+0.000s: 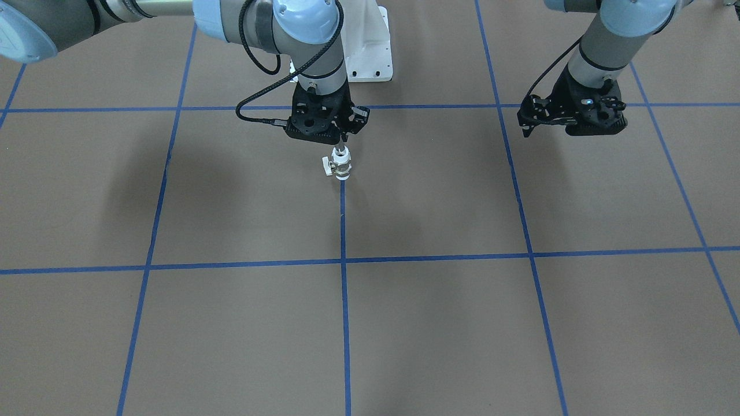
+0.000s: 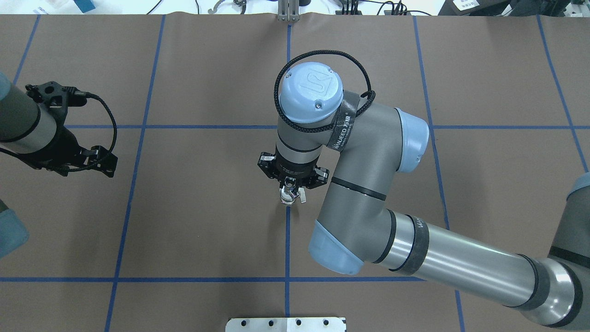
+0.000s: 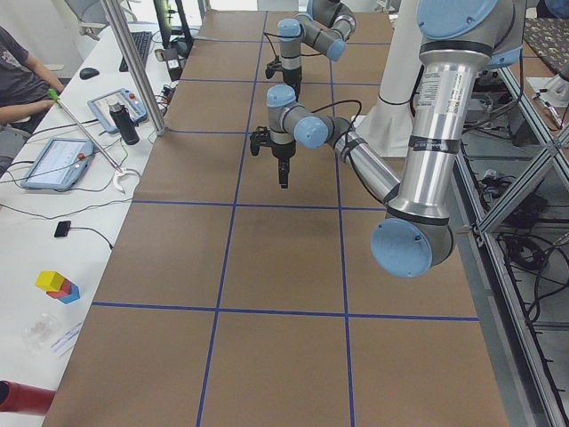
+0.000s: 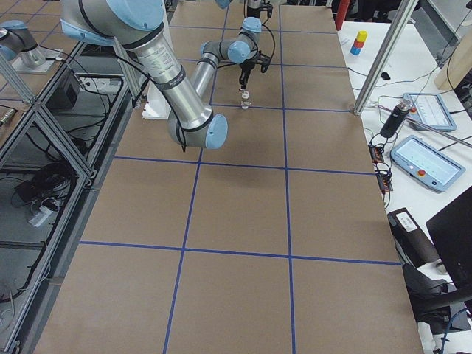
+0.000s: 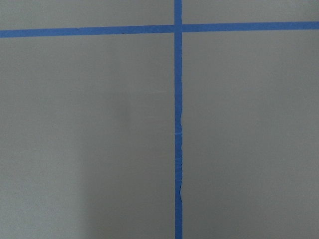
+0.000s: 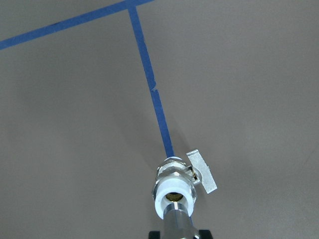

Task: Assemble PPR valve and pipe with both arms
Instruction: 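Lower and press the silver fitting into the valve top with the right gripper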

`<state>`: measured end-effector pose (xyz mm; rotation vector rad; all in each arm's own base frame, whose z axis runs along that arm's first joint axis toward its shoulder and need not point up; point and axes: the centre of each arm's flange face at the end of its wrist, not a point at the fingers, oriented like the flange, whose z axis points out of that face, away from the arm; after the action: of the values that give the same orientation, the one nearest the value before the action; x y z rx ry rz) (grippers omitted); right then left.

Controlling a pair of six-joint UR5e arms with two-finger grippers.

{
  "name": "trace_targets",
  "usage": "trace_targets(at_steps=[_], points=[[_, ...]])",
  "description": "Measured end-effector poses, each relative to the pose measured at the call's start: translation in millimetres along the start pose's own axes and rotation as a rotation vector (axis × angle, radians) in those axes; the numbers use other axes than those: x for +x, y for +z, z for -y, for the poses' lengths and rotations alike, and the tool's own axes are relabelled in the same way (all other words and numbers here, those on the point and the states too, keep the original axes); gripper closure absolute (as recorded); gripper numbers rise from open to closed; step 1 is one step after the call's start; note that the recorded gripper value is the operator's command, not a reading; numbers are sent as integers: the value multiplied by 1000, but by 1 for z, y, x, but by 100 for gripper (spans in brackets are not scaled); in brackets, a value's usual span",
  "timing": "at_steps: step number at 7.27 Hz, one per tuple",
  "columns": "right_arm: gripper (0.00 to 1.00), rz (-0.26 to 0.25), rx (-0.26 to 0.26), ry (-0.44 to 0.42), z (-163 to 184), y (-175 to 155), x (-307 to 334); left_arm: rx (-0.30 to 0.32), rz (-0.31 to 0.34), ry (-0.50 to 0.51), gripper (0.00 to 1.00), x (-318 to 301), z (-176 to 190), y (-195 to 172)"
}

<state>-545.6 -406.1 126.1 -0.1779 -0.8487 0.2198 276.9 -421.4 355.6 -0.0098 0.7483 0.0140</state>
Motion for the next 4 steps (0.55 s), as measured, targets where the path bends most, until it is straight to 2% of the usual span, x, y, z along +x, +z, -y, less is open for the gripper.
trace_targets(at_steps=[4], points=[[100, -5, 0, -7, -5, 4, -1, 0, -1, 1, 0, 1, 0, 0]])
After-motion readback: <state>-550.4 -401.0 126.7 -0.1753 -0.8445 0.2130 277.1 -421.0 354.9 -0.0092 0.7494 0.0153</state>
